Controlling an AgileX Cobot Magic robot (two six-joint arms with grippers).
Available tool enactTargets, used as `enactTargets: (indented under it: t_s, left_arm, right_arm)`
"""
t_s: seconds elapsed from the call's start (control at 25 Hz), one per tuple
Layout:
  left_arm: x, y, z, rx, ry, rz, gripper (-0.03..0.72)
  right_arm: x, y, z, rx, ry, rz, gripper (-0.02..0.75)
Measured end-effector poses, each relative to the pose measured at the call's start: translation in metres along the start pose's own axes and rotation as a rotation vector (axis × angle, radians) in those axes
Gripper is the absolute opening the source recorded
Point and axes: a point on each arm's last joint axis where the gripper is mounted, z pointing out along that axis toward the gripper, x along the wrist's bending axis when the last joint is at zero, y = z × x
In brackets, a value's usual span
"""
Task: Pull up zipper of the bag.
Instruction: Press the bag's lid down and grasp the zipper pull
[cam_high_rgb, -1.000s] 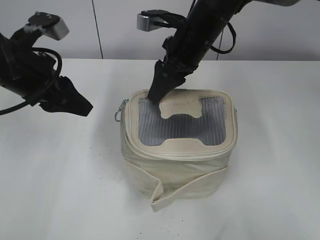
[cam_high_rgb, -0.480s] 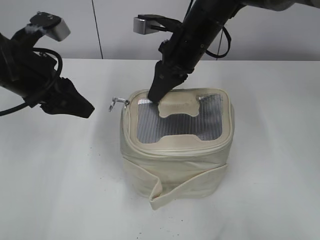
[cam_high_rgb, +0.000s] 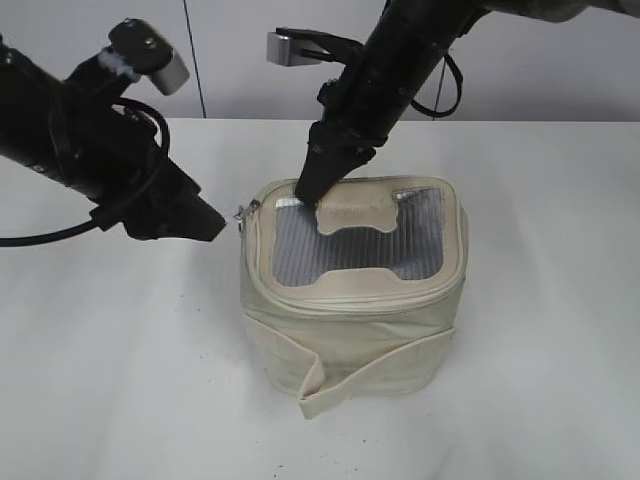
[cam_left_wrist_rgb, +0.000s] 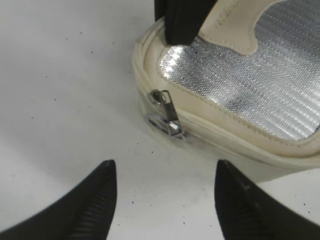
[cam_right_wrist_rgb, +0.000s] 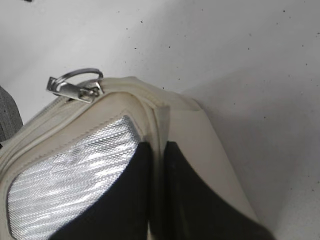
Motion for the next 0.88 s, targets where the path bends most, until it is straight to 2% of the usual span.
enactTargets:
  t_s: [0.28, 0.56, 0.64, 0.88]
  left_arm:
    - [-0.003, 0.001, 0.004, 0.016, 0.014, 0.051, 0.474]
    - [-0.005, 0.0, 0.026, 0.12, 0.091, 0.302, 0.474]
    - [-0.008, 0.005, 0.027, 0.101, 0.113, 0.337, 0.474]
    - [-0.015, 0.011, 0.03, 0.079, 0.124, 0.374, 0.474]
  right_arm:
    - [0.0, 0.0, 0.0, 0.0, -0.001, 0.01, 0.048]
    - [0.0, 0.0, 0.0, 0.001, -0.001, 0.013, 0.048]
    - [0.0, 0.0, 0.0, 0.001, -0.001, 0.013, 0.048]
    - [0.0, 0.0, 0.0, 0.001, -0.002, 0.013, 0.048]
